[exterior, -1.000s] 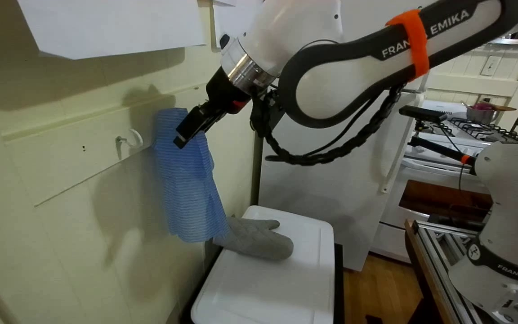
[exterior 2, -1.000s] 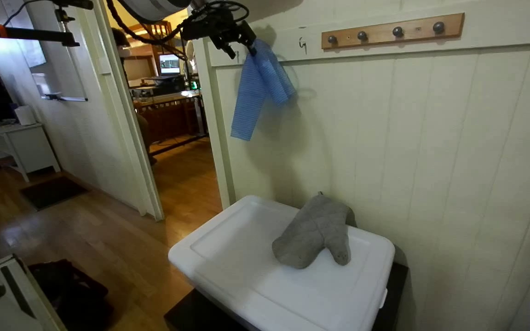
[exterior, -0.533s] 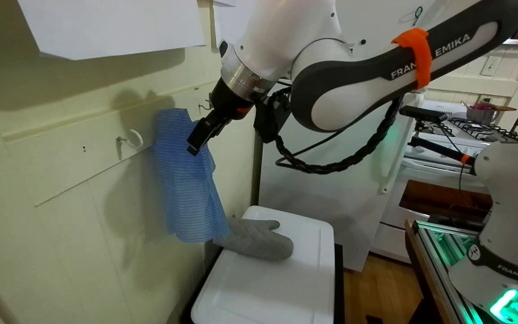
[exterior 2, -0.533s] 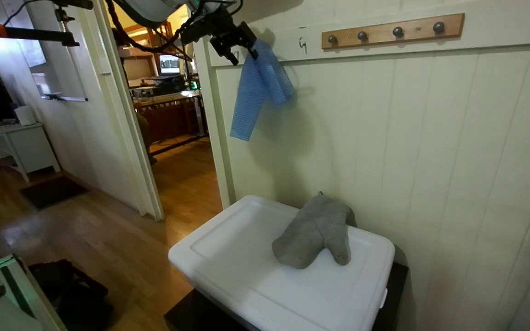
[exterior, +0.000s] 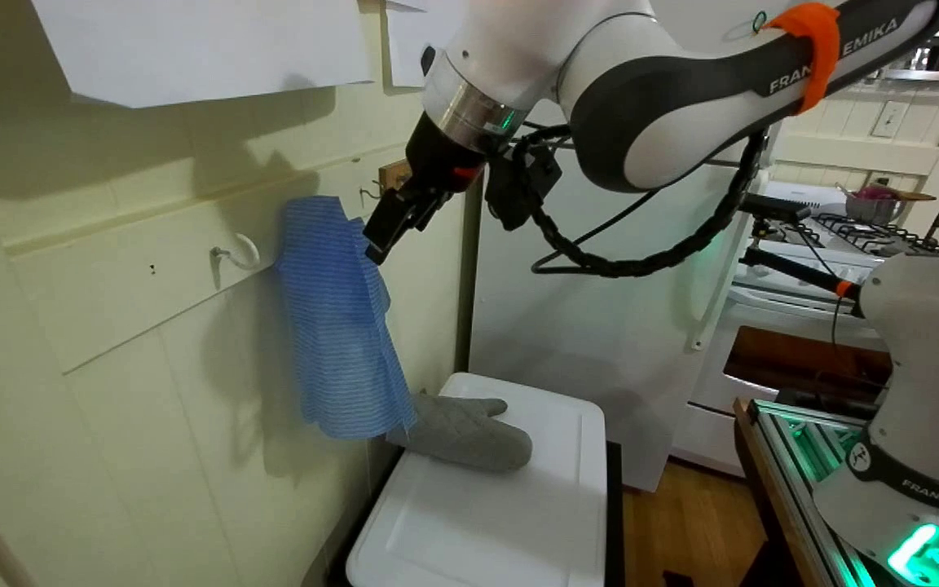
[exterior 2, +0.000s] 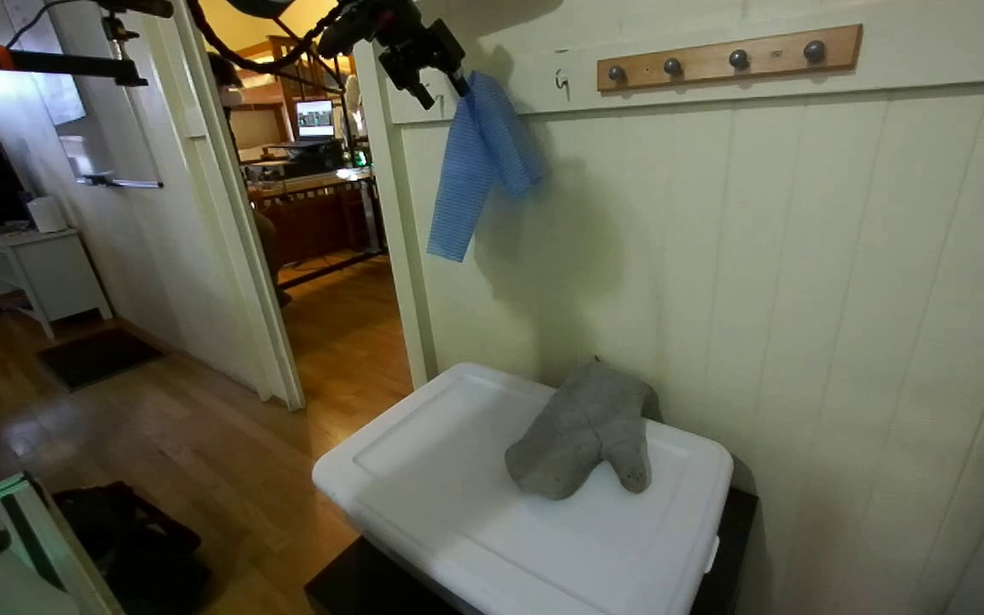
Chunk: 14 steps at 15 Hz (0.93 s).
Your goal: Hang the blue cloth
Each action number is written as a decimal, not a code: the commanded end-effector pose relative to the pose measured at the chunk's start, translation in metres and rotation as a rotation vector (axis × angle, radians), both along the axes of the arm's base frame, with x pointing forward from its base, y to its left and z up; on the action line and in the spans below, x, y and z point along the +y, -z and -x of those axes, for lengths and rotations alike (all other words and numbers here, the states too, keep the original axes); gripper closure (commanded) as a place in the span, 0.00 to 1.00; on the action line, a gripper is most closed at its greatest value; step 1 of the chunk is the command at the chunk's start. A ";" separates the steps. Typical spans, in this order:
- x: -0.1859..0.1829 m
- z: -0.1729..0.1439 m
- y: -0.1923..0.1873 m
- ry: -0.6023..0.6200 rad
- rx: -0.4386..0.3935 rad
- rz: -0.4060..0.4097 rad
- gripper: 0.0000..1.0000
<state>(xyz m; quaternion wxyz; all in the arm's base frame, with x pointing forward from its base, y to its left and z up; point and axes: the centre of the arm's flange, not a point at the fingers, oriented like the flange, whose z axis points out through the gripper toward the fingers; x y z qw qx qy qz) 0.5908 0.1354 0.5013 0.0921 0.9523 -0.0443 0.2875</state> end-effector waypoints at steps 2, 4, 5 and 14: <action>-0.013 0.047 -0.014 0.048 0.020 -0.052 0.00; -0.016 0.059 -0.016 0.065 0.024 -0.078 0.00; -0.018 0.065 -0.016 0.066 0.026 -0.089 0.00; -0.043 0.105 -0.006 0.132 0.044 -0.143 0.00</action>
